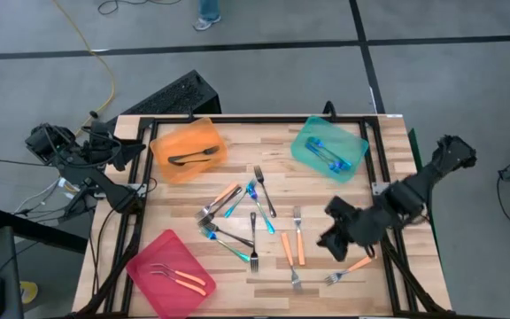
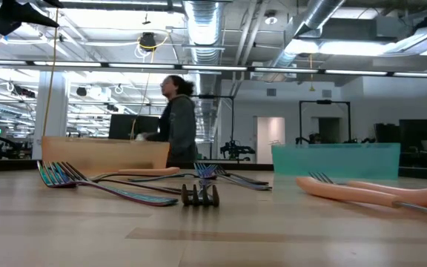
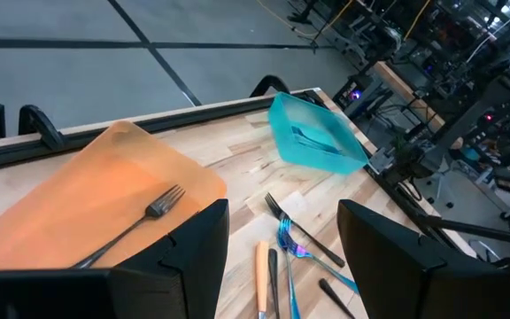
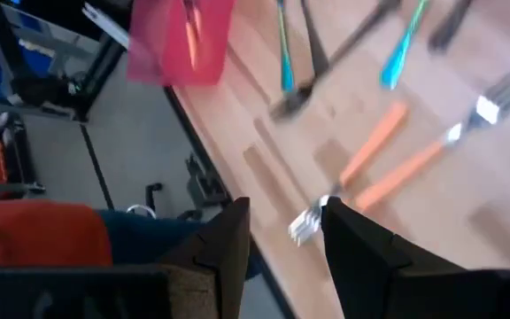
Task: Sort silverware by color (type)
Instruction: Put the orange fork into the pink bin
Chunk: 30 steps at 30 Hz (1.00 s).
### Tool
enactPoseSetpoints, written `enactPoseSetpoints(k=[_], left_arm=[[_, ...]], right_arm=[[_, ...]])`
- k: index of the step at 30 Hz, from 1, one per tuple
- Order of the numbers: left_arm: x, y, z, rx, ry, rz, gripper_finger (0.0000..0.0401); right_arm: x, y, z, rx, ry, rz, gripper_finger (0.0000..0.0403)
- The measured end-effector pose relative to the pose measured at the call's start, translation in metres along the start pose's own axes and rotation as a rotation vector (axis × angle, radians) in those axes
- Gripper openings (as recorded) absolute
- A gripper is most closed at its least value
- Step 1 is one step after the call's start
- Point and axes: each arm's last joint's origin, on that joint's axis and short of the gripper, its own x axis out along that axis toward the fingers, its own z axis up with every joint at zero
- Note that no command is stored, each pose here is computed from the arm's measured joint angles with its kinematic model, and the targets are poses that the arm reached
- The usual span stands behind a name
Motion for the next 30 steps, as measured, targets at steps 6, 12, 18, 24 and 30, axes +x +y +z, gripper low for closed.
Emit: enactPoseSetpoints(k=[6, 12, 18, 24, 30], left_arm=[[0.000, 0.000, 0.000, -0.001, 0.000, 0.000, 0.0197], [0.000, 0.000, 0.000, -0.003, 0.001, 0.000, 0.0197], [0.000, 0.000, 0.000, -0.004, 0.002, -0.001, 0.0197], [0.000, 0.000, 0.000, -0.003, 0.002, -0.001, 0.0197], [0.000, 0.000, 0.000, -0.010, 0.001, 0.000, 0.0197]], right_arm=[[0.016, -0.016, -0.040, 0.047, 0.058, -0.066, 0.0163], [0.039, -0.031, -0.068, 0.017, 0.092, -0.023, 0.0163], [0.052, -0.046, -0.082, -0.035, 0.120, -0.027, 0.0163], [0.055, -0.048, -0.081, -0.262, 0.132, -0.020, 0.0163], [0.064, -0.049, -0.075, -0.411, 0.221, -0.014, 0.0163]])
